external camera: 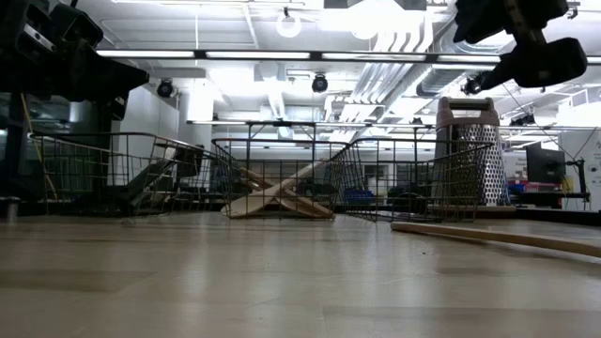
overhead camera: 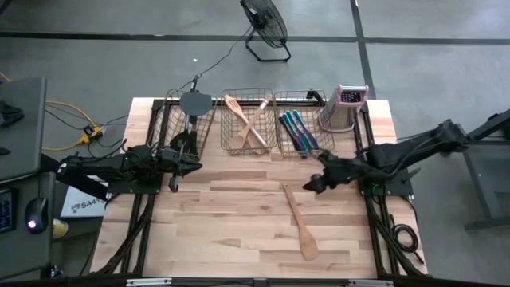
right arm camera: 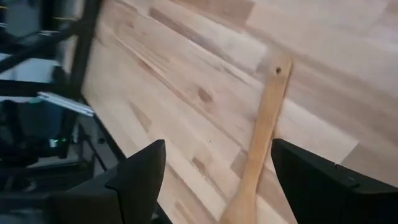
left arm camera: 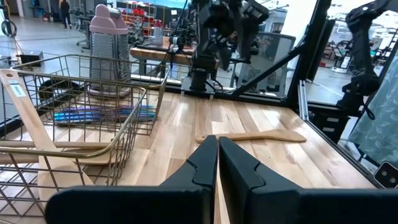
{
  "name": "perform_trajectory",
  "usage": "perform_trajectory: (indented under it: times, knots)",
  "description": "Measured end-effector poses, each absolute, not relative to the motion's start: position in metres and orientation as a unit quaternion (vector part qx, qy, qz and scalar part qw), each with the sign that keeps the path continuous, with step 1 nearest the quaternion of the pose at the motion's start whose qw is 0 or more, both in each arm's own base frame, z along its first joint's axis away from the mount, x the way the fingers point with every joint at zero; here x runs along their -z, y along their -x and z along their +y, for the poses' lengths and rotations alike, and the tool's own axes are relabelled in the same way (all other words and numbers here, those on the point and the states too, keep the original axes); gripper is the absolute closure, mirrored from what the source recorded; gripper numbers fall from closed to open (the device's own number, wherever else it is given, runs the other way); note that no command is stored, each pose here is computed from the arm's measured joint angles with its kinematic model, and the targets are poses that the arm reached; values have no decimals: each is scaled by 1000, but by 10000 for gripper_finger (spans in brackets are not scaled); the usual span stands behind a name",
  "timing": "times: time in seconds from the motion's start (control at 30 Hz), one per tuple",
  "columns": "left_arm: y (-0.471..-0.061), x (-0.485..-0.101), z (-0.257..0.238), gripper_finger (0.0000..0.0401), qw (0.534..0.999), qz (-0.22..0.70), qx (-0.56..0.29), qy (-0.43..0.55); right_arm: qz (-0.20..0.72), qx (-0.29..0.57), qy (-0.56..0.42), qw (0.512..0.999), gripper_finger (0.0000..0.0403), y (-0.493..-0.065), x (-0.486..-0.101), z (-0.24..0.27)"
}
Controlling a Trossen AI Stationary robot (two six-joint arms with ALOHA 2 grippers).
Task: Pick & Place Kitchen Items
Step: Put the brown serving spoon into the middle wire basket
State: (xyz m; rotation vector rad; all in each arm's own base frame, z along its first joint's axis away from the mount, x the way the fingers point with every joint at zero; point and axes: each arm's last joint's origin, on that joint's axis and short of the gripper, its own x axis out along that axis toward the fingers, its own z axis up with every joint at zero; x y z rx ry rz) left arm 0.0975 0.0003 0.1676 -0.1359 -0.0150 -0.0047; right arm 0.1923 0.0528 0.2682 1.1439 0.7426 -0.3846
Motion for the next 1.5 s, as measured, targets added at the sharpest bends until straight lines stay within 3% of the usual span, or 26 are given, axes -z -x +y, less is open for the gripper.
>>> perform_trajectory:
  times: [0.6, 1.0, 1.27, 1.5]
  knots:
    - [-97, -168, 0, 386, 998, -7, 2, 68, 483, 278, -532, 637, 117, -253, -244, 105]
    - [-97, -168, 0, 386, 998, -8, 2, 68, 523, 330, -495, 610, 117, -285, -236, 126]
    - [-97, -168, 0, 386, 998, -8, 2, 68, 568, 357, -476, 569, 117, -297, -205, 129]
    - [-97, -168, 0, 386, 998, -8, 2, 68, 586, 373, -444, 566, 117, -303, -183, 132]
